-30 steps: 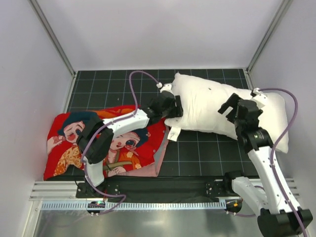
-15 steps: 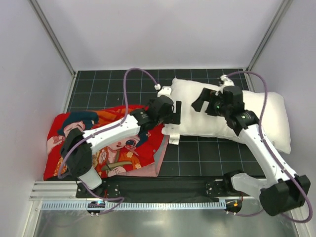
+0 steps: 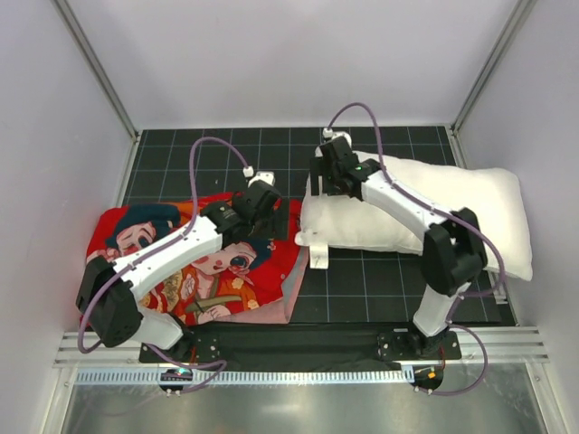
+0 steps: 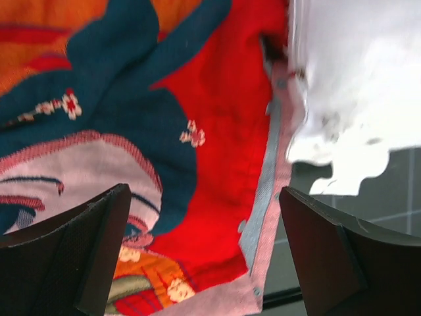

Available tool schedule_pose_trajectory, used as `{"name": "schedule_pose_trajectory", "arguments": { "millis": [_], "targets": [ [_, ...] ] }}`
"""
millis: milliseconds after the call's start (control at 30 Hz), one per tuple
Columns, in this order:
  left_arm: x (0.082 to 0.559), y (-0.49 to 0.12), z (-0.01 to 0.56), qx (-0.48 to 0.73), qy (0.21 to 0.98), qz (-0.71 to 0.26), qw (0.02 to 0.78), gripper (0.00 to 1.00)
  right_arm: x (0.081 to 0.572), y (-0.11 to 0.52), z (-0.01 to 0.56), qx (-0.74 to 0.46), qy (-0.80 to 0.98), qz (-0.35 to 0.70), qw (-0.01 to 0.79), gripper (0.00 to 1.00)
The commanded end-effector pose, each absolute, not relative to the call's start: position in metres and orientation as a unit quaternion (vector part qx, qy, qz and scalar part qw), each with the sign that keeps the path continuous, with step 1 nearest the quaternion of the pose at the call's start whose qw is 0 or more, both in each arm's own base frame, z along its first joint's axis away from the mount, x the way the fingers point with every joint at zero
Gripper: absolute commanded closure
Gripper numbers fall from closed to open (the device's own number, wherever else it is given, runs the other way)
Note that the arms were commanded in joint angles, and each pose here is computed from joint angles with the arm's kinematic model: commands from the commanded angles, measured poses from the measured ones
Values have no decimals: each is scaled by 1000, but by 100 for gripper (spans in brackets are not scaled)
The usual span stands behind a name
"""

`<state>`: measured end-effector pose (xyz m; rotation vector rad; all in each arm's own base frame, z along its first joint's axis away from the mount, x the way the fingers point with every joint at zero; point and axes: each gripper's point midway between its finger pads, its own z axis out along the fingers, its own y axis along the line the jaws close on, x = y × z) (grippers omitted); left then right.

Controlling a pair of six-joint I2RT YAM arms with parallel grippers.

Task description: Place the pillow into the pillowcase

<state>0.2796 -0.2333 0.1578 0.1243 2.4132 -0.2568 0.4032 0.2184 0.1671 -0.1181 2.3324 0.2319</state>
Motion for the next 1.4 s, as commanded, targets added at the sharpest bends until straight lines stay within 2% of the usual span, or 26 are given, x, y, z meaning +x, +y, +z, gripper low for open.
{"name": "schedule_pose_trajectory", "arguments": {
  "millis": [0, 67, 133, 367, 533, 667, 833, 867, 900, 933, 1000, 1033, 1100, 1133, 1367],
  "targets": [
    [259, -234, 146, 74, 943, -106, 306, 1, 398, 179, 128, -25, 938, -44, 343, 23],
    [253, -232, 137, 91, 948, -96, 291, 1, 394, 173, 122, -17, 940, -58, 336, 71],
    [244, -234, 129, 110, 950, -93, 277, 1, 387, 171, 140, -7, 932, -36, 360, 96],
    [212, -257, 108, 176, 952, -95, 232, 1, 354, 149, 216, 30, 896, 60, 440, 96],
    [204, -264, 84, 195, 957, -82, 197, 2, 324, 127, 244, 45, 877, 91, 469, 96],
    [204, -265, 70, 200, 961, -66, 180, 16, 304, 108, 263, 57, 864, 110, 488, 96],
    [197, -267, 52, 212, 966, -53, 139, 29, 281, 104, 281, 48, 854, 147, 497, 96],
    [195, -267, 48, 214, 966, -52, 132, 40, 275, 110, 282, 36, 855, 164, 491, 96],
    [194, -270, 47, 216, 966, -58, 128, 46, 271, 113, 281, 28, 856, 172, 487, 96],
    [194, -272, 47, 218, 965, -63, 128, 58, 266, 115, 282, 20, 855, 180, 487, 96],
    [191, -278, 48, 226, 963, -80, 124, 69, 259, 116, 278, 6, 858, 185, 478, 96],
    [191, -284, 49, 228, 961, -94, 122, 79, 256, 115, 279, 5, 858, 184, 480, 96],
    [190, -286, 50, 233, 960, -98, 121, 90, 249, 112, 278, 0, 859, 181, 478, 96],
    [191, -286, 50, 234, 960, -98, 121, 100, 246, 111, 278, 0, 860, 180, 477, 96],
    [212, -274, 80, 210, 959, -107, 159, 100, 213, 135, 264, -59, 867, 251, 426, 96]
  ]
}}
